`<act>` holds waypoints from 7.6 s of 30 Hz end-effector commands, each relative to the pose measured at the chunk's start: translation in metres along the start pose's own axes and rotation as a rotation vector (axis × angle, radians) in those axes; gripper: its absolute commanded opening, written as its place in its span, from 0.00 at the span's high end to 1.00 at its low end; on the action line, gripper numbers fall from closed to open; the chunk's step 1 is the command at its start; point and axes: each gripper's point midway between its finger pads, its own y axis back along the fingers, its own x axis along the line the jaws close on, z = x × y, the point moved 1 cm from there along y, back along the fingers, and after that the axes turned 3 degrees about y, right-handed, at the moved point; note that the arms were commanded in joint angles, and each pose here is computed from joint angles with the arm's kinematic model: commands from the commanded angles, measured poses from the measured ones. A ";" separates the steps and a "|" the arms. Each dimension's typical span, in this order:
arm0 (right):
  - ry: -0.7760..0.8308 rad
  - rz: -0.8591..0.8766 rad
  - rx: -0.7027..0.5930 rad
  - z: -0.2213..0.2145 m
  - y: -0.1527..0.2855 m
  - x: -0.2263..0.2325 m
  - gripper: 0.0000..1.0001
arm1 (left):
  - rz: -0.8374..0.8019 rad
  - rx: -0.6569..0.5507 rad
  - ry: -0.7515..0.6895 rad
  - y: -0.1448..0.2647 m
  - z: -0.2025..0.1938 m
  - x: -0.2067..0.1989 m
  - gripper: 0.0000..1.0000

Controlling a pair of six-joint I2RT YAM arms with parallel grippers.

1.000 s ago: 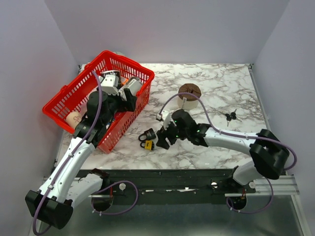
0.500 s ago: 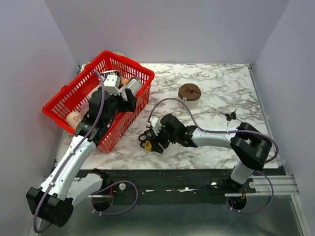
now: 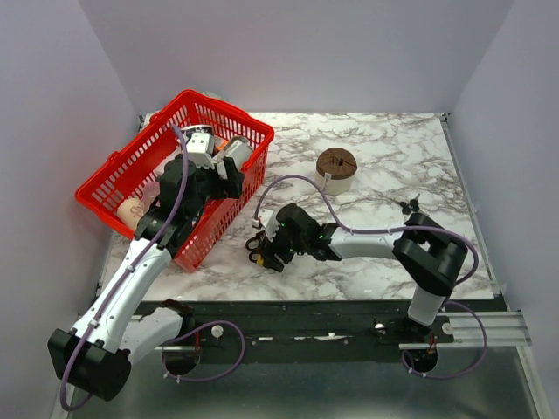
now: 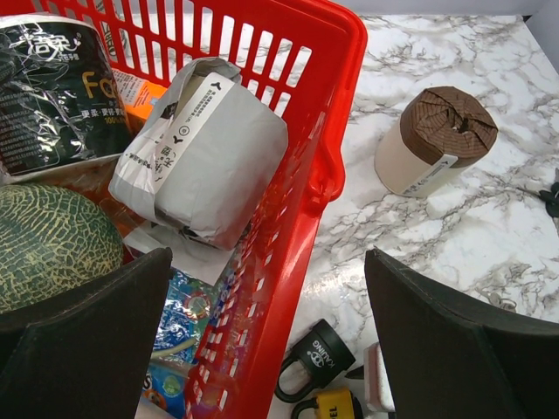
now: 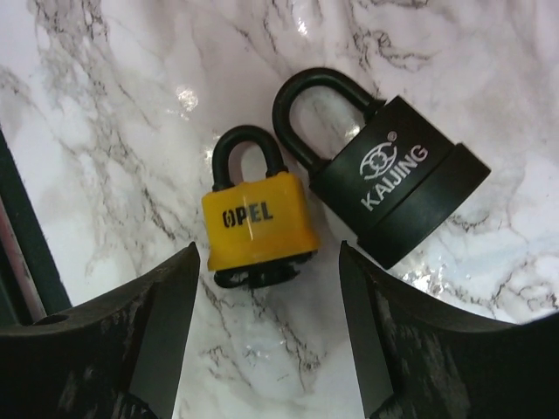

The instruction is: Unlock with the key

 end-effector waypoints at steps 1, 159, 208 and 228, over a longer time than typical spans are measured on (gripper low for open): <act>0.068 -0.038 -0.022 0.014 -0.010 -0.006 0.27 | -0.010 -0.006 0.007 0.002 0.008 -0.003 0.01; -0.985 0.113 -0.400 0.118 0.169 -0.027 0.31 | -1.026 -0.112 -0.054 0.088 -0.012 -0.162 1.00; -0.950 0.110 -0.504 0.109 0.184 -0.026 0.28 | -0.989 -0.108 -0.031 0.081 -0.012 -0.159 1.00; -0.858 0.138 -0.481 0.113 0.178 -0.013 0.43 | -0.947 -0.087 -0.014 0.069 -0.017 -0.155 1.00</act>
